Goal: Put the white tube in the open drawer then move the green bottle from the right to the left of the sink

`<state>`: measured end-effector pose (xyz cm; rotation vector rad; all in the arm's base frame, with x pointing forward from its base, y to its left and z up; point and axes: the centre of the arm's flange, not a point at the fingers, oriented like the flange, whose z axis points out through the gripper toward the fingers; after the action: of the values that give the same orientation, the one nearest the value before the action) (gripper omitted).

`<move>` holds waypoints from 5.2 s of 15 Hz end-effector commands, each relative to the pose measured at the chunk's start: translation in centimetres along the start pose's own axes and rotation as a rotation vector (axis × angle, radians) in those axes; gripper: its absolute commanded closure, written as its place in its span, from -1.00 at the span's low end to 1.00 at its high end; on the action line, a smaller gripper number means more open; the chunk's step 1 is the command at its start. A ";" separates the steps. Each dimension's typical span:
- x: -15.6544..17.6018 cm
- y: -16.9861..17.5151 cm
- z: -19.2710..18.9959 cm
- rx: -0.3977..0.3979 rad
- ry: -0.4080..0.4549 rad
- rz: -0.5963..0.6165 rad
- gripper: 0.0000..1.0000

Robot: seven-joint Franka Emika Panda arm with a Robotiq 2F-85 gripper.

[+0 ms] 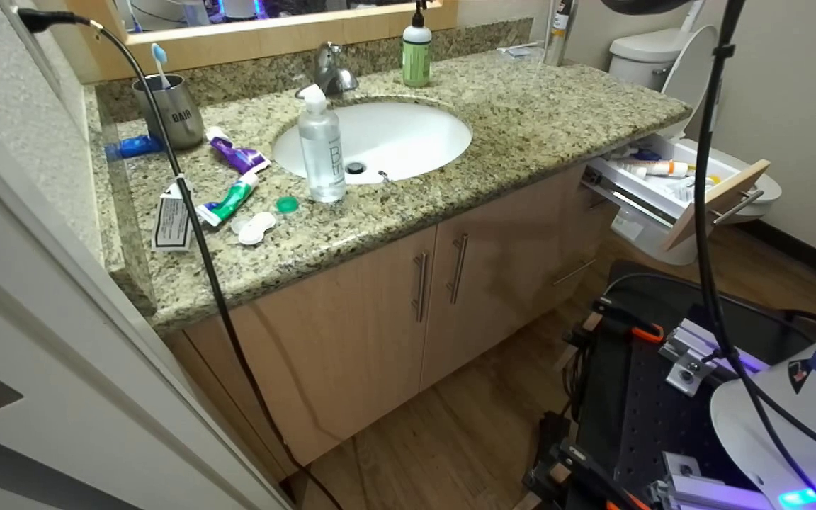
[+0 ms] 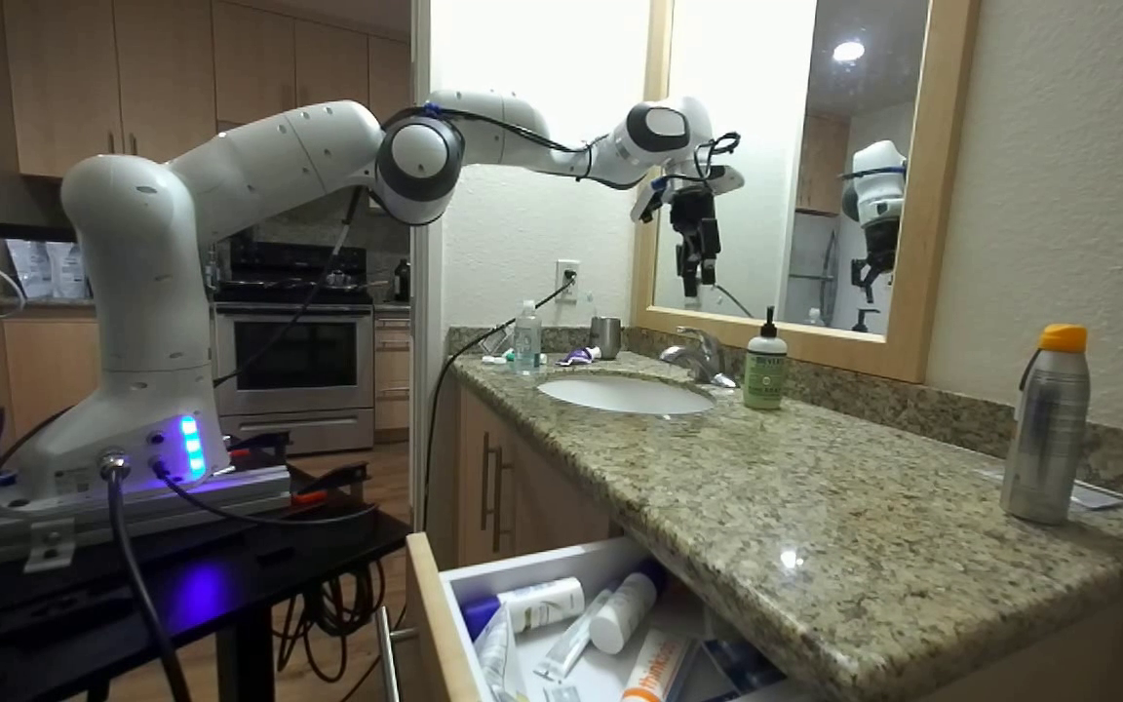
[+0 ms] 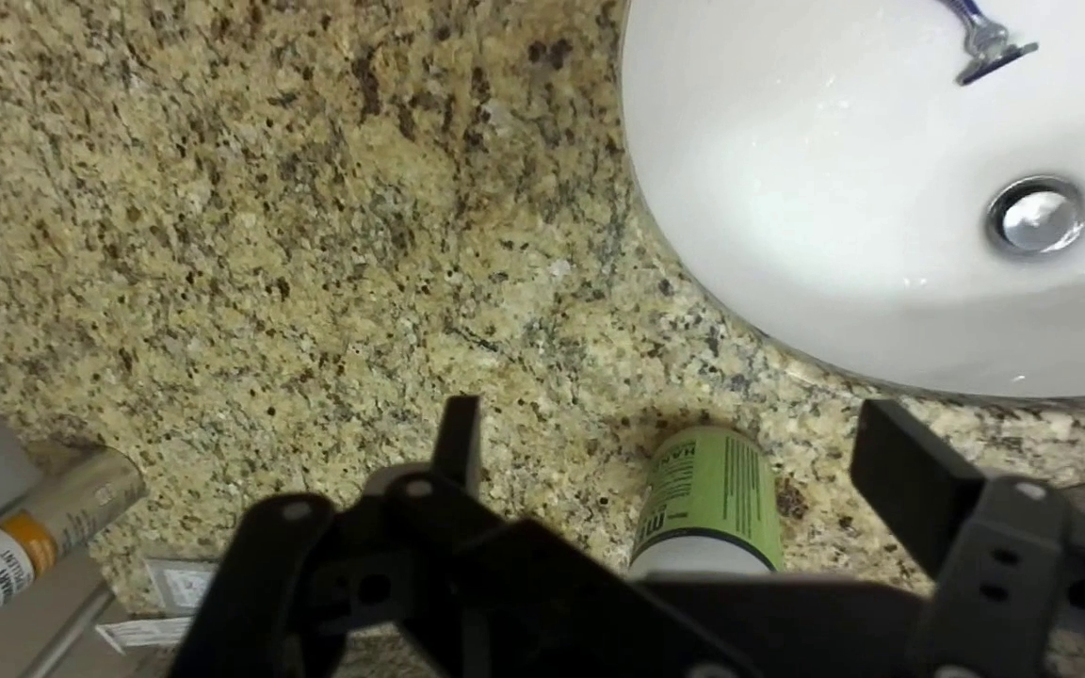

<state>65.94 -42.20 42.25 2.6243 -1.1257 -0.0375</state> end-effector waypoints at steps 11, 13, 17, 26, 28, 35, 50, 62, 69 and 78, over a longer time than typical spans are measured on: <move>5.2 -4.0 -3.6 0.115 -0.141 0.441 -1.00; -1.6 -2.9 -1.0 0.094 -0.096 0.375 -1.00; -1.7 -3.0 -1.0 0.093 -0.097 0.372 -1.00; -1.7 -3.1 -1.0 0.093 -0.097 0.372 -1.00; -1.2 -2.8 -0.2 0.085 -0.101 0.248 -1.00; 7.3 -1.3 1.2 0.107 -0.009 -0.033 -1.00; 6.4 -4.0 2.4 0.196 0.101 0.589 -1.00; 8.0 2.2 -2.3 0.498 0.057 1.167 -1.00; 7.5 0.9 -0.5 0.460 -0.034 1.413 -1.00; 11.6 2.9 1.9 0.566 -0.127 1.894 -1.00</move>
<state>67.16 -48.02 40.03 0.9427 -3.1907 0.4774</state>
